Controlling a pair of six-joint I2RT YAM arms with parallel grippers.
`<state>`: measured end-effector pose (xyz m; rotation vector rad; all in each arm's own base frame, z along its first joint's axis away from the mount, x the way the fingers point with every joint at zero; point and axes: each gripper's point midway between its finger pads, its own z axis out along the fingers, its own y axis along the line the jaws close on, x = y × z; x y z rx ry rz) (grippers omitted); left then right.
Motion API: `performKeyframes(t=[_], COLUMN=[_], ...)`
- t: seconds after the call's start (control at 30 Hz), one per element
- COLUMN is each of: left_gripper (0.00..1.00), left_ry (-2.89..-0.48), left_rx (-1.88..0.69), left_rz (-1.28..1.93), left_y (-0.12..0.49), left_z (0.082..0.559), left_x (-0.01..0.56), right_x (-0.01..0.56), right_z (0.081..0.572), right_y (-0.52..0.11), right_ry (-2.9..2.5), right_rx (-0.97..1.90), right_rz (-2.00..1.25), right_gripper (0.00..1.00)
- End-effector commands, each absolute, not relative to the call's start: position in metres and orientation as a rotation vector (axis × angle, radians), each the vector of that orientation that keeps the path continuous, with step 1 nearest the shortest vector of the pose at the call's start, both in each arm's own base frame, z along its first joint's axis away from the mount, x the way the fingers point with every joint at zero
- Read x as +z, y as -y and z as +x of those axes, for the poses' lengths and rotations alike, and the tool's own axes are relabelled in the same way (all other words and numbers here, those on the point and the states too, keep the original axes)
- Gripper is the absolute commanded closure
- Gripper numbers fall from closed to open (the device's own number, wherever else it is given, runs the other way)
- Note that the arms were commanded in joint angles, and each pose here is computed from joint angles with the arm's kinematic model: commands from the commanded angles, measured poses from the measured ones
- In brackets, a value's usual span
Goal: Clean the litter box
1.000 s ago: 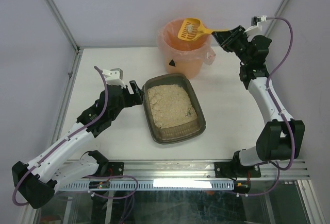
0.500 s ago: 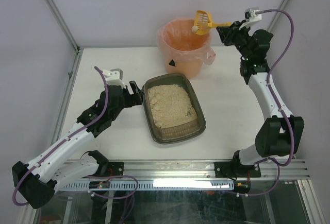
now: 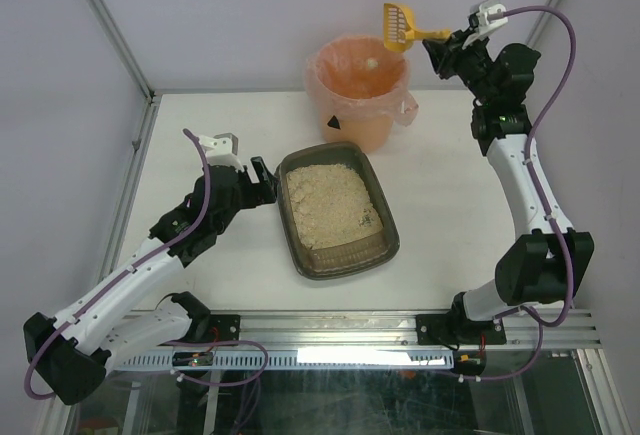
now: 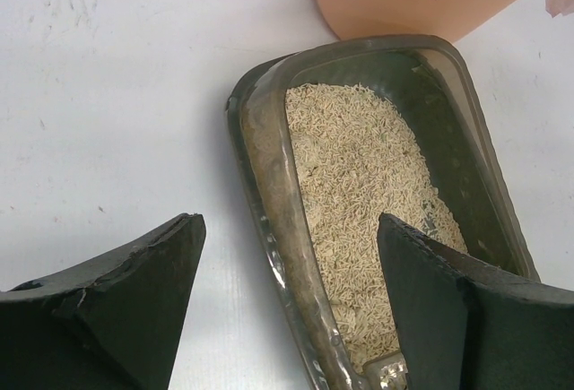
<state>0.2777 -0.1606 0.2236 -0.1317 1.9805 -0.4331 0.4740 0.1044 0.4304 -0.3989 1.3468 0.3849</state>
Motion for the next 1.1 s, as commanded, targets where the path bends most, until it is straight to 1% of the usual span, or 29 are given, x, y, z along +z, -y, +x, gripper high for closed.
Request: performKeyframes(t=[0.0, 0.07, 0.23, 0.4, 0.5, 0.73, 0.9, 1.07], left_gripper=[0.19, 0.19, 0.19, 0.19, 0.19, 0.19, 0.18, 0.18], left_ry=[-1.948, -1.950, -1.948, -1.954, -1.953, -1.950, -1.942, -1.935], left_rx=[-0.443, -0.445, -0.444, -0.442, -0.441, -0.455, -0.446, -0.451], left_rz=[-0.146, -0.143, -0.144, -0.138, -0.140, -0.134, -0.143, -0.150], left_y=[0.161, 0.162, 0.162, 0.164, 0.164, 0.166, 0.165, 0.167], left_z=[0.282, 0.283, 0.283, 0.285, 0.286, 0.285, 0.287, 0.290], left_x=[0.233, 0.233, 0.234, 0.234, 0.234, 0.234, 0.236, 0.238], right_x=[0.469, 0.470, 0.490, 0.503, 0.498, 0.450, 0.407, 0.355], right_z=[0.457, 0.458, 0.446, 0.412, 0.388, 0.341, 0.300, 0.270], right_y=[-0.110, -0.108, -0.091, -0.092, -0.101, -0.115, -0.142, -0.169], right_ry=[-1.244, -1.248, -1.246, -1.224, -1.232, -1.360, -1.511, -1.676], right_rx=[0.349, 0.352, 0.424, 0.647, 0.811, 0.946, 1.058, 1.104], right_rz=[-0.494, -0.464, -0.211, 0.006, 0.082, 0.115, 0.046, 0.019], right_gripper=[1.00, 1.00, 1.00, 1.00, 1.00, 1.00, 1.00, 1.00])
